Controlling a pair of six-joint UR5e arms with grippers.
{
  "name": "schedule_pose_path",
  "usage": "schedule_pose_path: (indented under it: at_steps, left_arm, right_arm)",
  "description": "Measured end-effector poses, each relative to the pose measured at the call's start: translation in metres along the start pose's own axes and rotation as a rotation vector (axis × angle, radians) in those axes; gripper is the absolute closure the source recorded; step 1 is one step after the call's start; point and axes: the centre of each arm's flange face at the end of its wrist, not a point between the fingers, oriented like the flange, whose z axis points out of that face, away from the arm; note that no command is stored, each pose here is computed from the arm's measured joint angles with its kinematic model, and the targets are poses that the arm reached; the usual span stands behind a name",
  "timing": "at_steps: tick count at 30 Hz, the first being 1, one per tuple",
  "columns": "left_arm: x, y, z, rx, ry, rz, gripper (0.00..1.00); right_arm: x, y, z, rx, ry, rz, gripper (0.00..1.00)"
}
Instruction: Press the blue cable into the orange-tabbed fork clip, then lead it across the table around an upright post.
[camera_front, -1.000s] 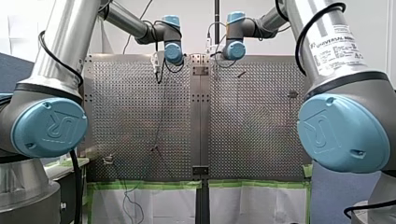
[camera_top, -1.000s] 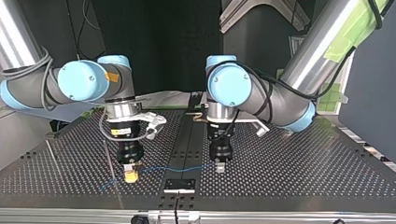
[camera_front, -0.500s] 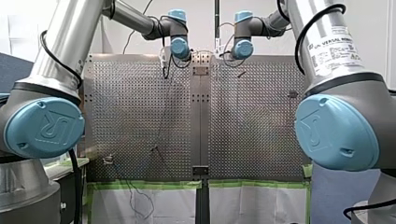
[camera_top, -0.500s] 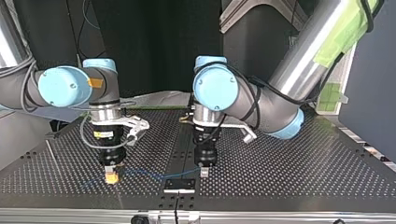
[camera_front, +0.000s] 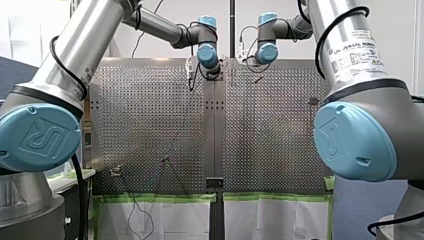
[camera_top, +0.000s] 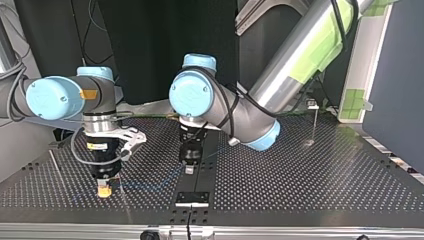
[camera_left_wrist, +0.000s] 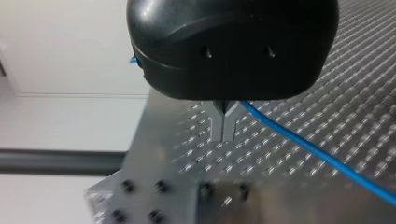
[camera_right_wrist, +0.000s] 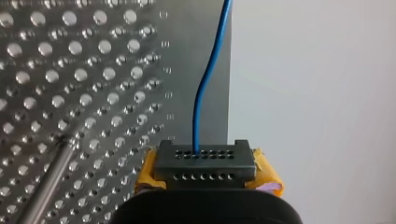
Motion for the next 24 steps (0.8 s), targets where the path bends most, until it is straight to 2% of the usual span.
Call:
schedule_pose_path:
  at_steps: [6, 14, 24]
  left_arm:
    - [0.012, -0.018, 0.007, 0.017, 0.018, 0.003, 0.99]
    - [0.022, -0.026, 0.026, 0.011, 0.020, -0.007, 0.99]
    - [0.037, -0.046, 0.033, 0.026, 0.073, -0.003, 0.99]
  right_arm:
    - [0.001, 0.012, 0.002, -0.017, -0.003, -0.001, 1.00]
    - [0.016, 0.032, -0.001, -0.047, 0.006, 0.001, 1.00]
    - [0.007, 0.051, -0.004, -0.075, -0.036, -0.010, 1.00]
